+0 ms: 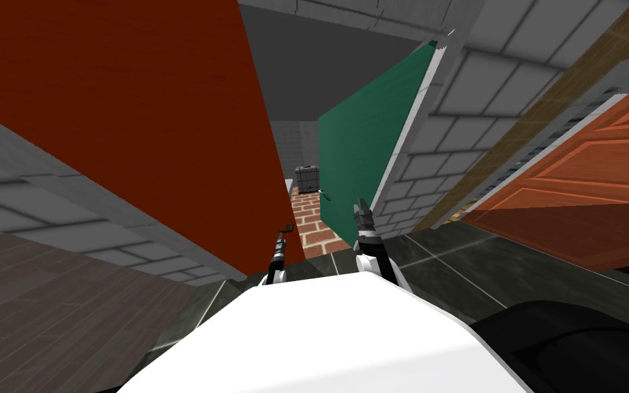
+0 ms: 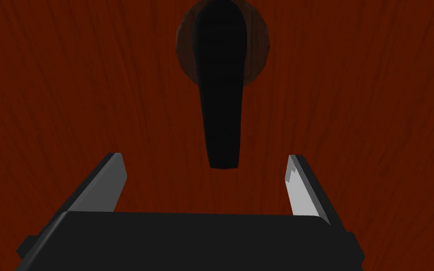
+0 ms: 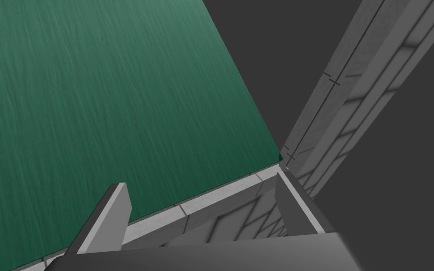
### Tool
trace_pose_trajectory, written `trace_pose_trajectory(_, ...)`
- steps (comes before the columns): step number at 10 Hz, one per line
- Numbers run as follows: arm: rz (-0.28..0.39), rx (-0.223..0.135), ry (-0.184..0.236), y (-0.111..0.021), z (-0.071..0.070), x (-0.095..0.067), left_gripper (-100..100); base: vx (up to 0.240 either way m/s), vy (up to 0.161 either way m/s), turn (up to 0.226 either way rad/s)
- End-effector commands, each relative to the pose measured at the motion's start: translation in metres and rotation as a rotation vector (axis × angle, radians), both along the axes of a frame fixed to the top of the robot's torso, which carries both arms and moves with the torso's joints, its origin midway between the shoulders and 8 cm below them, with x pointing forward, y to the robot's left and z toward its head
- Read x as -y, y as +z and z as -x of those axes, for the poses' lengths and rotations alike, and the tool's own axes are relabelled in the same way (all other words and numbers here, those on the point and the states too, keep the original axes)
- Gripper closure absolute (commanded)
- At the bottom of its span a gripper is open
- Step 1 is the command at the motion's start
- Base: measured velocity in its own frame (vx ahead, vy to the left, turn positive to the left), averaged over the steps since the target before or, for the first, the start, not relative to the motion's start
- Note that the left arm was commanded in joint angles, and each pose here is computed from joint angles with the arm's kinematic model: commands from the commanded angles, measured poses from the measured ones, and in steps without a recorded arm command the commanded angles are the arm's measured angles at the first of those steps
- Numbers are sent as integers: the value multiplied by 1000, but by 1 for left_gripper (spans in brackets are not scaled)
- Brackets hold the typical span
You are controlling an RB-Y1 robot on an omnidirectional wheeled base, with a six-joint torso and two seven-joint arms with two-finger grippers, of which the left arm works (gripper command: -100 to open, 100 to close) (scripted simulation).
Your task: Push the door open
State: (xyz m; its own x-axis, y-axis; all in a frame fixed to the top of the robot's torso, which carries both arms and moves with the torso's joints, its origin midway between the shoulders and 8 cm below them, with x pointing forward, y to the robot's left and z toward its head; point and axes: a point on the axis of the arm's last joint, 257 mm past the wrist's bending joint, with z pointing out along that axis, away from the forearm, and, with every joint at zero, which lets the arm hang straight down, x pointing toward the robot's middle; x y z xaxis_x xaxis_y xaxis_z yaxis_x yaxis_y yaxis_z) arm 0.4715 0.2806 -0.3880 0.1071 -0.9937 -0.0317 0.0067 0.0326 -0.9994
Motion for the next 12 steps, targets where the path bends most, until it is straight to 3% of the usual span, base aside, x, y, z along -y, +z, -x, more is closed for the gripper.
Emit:
trace_pose_trajectory(1,3,0,4,-1,1,0,-100,199,29,-28)
trace_pose_trajectory(4,32,-1,9,-3,2,11,-100,196,14,-22)
trace_pose_trajectory(5,25,-1,8,-3,2,8,-100,87,11,-5)
trace_pose_trajectory(6,25,-1,8,-3,2,8,100,-13,-2,5)
trace_pose_trajectory(11,25,-1,8,-3,2,8,100,-10,0,-2)
trace_pose_trajectory(12,5,4,26,1,1,-7,100,97,-18,34)
